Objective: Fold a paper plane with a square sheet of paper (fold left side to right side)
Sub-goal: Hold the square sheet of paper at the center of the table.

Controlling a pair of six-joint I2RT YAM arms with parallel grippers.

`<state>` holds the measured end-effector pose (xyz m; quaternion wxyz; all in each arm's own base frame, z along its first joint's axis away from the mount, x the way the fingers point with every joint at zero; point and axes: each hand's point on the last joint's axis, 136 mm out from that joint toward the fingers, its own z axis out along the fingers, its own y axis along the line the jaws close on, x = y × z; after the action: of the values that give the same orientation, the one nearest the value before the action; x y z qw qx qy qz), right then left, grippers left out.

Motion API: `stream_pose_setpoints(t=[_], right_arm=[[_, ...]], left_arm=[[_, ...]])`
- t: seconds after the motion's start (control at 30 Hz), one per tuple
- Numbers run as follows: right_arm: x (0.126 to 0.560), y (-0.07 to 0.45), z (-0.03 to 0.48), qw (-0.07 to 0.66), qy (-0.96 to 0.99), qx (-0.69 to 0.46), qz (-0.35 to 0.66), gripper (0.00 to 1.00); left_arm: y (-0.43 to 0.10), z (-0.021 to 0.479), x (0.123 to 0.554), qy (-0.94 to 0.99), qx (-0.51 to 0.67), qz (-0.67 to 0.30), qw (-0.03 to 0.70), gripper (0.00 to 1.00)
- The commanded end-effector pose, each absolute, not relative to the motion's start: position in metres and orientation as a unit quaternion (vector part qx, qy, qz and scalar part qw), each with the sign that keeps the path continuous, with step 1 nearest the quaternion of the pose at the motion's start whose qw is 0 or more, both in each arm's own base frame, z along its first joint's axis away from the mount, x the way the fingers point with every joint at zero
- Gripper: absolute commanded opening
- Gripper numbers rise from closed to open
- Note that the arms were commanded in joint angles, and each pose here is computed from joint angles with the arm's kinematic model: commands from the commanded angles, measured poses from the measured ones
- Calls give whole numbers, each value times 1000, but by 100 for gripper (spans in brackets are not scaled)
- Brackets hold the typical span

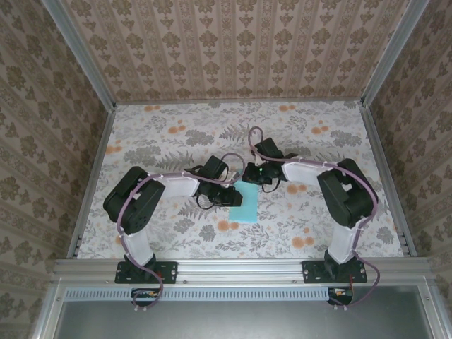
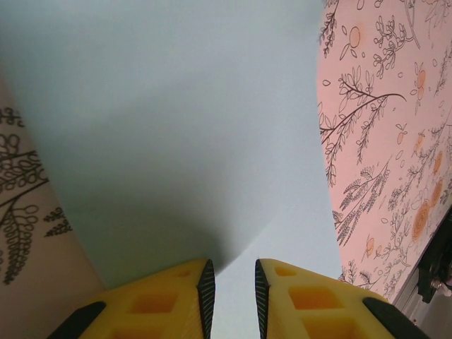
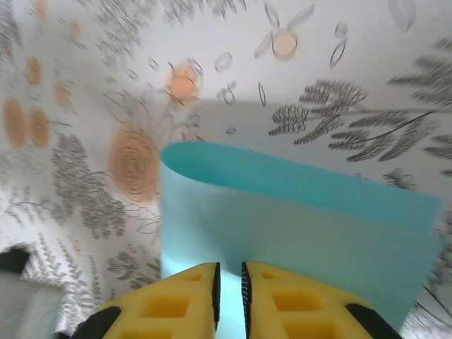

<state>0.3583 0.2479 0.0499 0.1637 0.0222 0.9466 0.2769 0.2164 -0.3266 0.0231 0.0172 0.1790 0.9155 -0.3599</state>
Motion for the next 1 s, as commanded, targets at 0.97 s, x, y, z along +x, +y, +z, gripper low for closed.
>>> stream_pose_setpoints(t=[0.97], right_arm=[[244,251,18,92,956,39,274,9]], left_arm=[[-318,5,205,929,165,-331,-12,26]])
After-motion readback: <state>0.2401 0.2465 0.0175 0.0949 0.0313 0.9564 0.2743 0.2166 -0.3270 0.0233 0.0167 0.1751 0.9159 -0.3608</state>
